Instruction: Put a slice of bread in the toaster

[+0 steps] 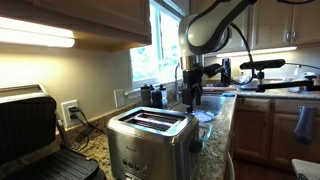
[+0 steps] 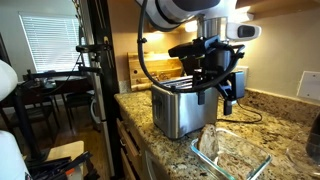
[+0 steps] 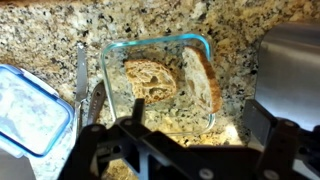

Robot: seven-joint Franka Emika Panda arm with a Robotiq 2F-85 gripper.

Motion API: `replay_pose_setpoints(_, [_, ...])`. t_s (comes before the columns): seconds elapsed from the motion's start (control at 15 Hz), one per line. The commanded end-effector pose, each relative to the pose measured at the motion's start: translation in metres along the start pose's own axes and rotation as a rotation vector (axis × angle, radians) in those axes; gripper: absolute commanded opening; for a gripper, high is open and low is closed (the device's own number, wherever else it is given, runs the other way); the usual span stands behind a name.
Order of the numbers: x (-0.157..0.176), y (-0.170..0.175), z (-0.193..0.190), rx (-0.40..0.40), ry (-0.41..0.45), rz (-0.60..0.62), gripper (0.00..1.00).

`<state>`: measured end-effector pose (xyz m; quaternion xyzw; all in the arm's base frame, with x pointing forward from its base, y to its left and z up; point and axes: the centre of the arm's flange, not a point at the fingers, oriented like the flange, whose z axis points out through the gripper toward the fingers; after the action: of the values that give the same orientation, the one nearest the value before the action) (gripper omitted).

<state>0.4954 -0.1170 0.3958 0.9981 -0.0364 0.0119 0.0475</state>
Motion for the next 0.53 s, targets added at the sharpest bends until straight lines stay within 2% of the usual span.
replay_pose_setpoints(0.0, [0.001,0.003,0.003,0.034,-0.022,-0.023,1.0])
replay_pose_setpoints(0.47, [0.003,-0.001,0.016,0.062,-0.052,-0.041,1.0])
